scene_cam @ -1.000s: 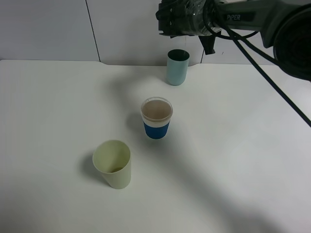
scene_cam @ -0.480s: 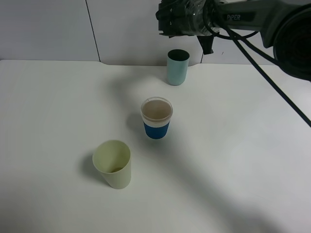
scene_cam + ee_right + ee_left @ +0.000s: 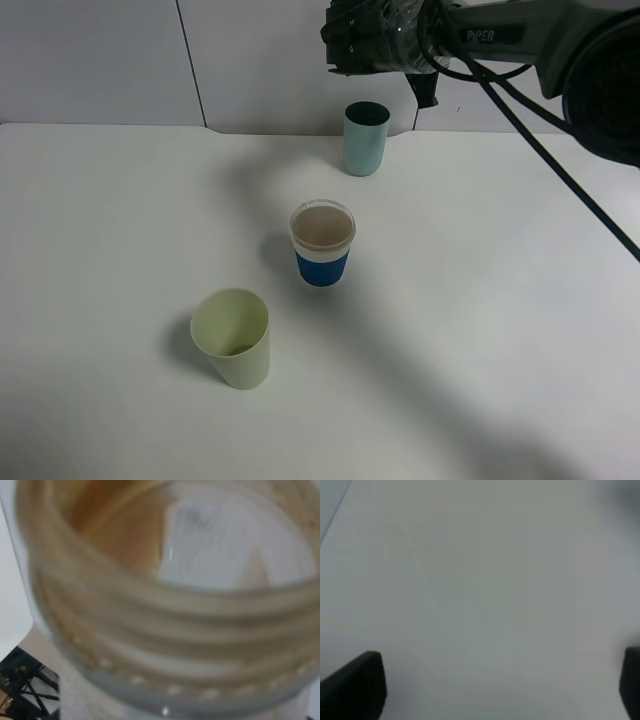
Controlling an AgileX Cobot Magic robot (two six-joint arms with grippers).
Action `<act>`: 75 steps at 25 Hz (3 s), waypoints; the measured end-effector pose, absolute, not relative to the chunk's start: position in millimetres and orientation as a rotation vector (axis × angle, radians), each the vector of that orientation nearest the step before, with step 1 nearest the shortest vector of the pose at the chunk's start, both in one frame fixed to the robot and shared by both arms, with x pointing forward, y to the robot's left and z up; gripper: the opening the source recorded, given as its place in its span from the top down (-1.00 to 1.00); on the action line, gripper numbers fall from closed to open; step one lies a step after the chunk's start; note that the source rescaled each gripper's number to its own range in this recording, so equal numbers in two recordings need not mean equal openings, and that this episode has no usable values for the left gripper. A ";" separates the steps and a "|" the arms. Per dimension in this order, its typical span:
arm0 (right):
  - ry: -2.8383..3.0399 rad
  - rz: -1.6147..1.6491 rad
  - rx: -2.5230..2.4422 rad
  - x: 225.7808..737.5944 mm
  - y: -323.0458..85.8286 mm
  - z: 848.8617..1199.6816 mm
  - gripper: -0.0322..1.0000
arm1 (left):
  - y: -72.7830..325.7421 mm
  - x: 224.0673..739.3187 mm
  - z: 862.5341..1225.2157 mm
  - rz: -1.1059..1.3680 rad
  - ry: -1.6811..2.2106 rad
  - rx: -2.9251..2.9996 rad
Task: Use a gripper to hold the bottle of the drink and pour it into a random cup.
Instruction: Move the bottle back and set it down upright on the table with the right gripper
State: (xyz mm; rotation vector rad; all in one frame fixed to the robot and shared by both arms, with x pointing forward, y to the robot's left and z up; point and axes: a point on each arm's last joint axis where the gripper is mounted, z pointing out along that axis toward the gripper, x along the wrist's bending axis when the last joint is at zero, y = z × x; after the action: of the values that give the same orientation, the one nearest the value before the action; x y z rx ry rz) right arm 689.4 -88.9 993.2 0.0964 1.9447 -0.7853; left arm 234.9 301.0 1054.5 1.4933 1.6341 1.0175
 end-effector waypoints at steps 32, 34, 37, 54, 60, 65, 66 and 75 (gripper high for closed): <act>1.939 -0.846 -0.023 690.9 -87.6 994.8 0.94 | 301.0 234.9 1054.5 1.018 1.634 1.493; 1.940 -0.847 -0.025 690.9 -87.6 994.8 0.94 | 301.0 234.9 1054.5 1.018 1.634 1.493; 1.940 -0.850 -0.029 690.9 -87.6 994.8 0.94 | 301.0 234.9 1054.5 1.018 1.634 1.493; 1.940 -0.850 -0.030 690.9 -87.6 994.8 0.94 | 301.0 235.0 1054.5 1.018 1.633 1.493; 1.949 -0.809 0.022 690.5 -87.4 993.4 0.94 | 301.0 235.0 1054.5 1.018 1.633 1.493; 1.958 -0.624 0.224 690.3 -84.8 988.9 0.94 | 301.0 235.0 1054.5 1.018 1.633 1.493; 1.946 -0.561 0.298 690.5 -84.1 988.2 0.94 | 301.0 235.0 1054.5 1.018 1.633 1.493; 1.683 -0.019 1.040 689.3 -82.6 983.9 0.94 | 301.0 235.0 1054.5 1.018 1.633 1.493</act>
State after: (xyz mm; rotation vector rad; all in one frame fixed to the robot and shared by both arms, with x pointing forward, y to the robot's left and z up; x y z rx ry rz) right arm 689.3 -82.6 983.9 1.0400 1.6828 -0.0185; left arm 235.0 301.0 1054.5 1.4927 1.6334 1.0182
